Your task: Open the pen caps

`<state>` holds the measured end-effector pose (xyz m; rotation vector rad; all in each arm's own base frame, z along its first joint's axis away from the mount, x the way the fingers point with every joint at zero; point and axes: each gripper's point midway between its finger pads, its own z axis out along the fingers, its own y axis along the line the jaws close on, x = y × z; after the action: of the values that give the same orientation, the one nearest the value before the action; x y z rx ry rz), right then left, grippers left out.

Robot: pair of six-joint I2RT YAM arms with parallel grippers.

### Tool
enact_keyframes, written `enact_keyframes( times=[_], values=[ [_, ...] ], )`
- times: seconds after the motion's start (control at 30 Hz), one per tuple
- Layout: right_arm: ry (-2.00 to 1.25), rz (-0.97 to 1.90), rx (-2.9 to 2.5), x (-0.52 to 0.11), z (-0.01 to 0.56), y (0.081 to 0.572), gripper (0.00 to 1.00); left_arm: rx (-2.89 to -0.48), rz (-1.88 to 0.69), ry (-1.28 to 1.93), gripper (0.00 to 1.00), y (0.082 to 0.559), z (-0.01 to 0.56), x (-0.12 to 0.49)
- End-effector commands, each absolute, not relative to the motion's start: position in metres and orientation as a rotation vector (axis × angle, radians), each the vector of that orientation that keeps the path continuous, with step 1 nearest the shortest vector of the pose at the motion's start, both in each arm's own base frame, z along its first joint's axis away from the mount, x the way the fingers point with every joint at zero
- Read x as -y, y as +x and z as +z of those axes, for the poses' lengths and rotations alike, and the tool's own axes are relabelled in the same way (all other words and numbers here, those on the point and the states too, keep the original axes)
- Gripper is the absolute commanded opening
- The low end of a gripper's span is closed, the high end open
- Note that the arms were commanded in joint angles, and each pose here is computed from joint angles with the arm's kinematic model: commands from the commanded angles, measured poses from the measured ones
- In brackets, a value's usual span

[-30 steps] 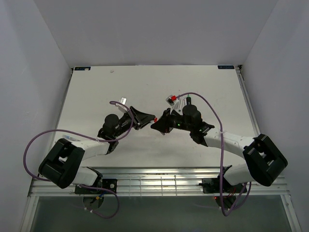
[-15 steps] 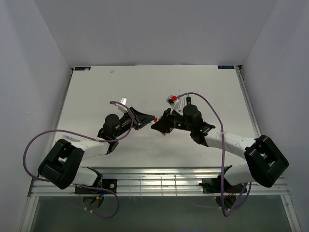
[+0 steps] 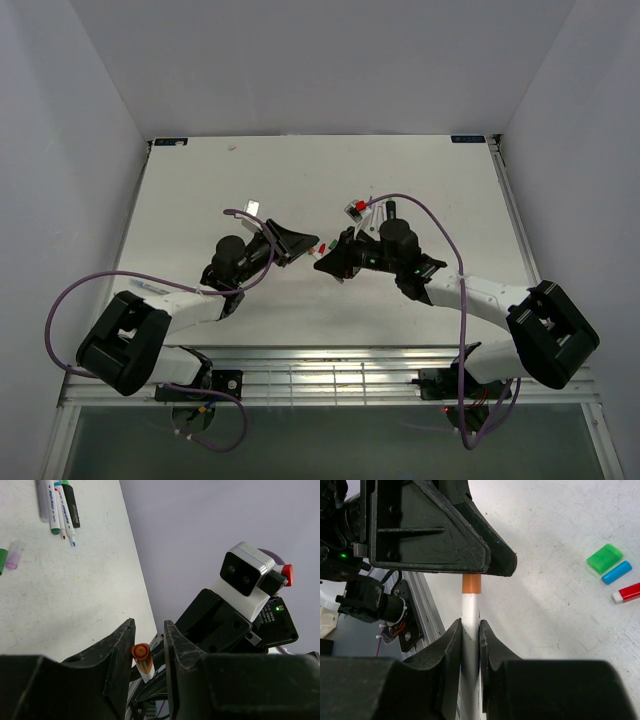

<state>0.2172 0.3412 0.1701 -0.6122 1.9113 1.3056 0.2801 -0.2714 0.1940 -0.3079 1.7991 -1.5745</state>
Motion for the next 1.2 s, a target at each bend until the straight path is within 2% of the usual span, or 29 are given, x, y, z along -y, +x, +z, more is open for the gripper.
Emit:
enact_keyframes(
  times=[0.0,0.17,0.43,0.47,0.6,0.7,0.83,1.0,1.1,1.17],
  values=[
    [-0.616,1.320,-1.910,-0.342,0.169,0.215,0.08,-1.696,-1.617,-0.258,0.39,0.280,0.226,0.273],
    [-0.602,1.336,-1.896,-0.346,0.176,0.218,0.08,-1.706,-1.626,-0.244,0.34,0.278,0.224,0.276],
    [-0.594,1.366,-1.896,-0.351,0.178,0.220,0.08,-1.707,-1.642,-0.238,0.36,0.275,0.220,0.279],
    [-0.591,1.366,-1.897,-0.351,0.178,0.220,0.08,-1.705,-1.646,-0.235,0.38,0.274,0.221,0.279],
    [-0.589,1.371,-1.894,-0.352,0.179,0.220,0.08,-1.710,-1.647,-0.231,0.55,0.274,0.219,0.280],
    [-0.586,1.371,-1.888,-0.352,0.181,0.222,0.08,-1.712,-1.646,-0.232,0.57,0.272,0.219,0.279],
    [-0.584,1.366,-1.893,-0.353,0.179,0.222,0.08,-1.712,-1.647,-0.230,0.56,0.273,0.218,0.279],
    [-0.579,1.363,-1.894,-0.354,0.179,0.225,0.08,-1.717,-1.654,-0.230,0.47,0.272,0.217,0.280],
    [-0.575,1.369,-1.895,-0.355,0.179,0.225,0.08,-1.723,-1.658,-0.227,0.47,0.271,0.215,0.281],
    [-0.570,1.368,-1.888,-0.356,0.182,0.228,0.08,-1.723,-1.658,-0.227,0.50,0.271,0.215,0.281]
  ],
)
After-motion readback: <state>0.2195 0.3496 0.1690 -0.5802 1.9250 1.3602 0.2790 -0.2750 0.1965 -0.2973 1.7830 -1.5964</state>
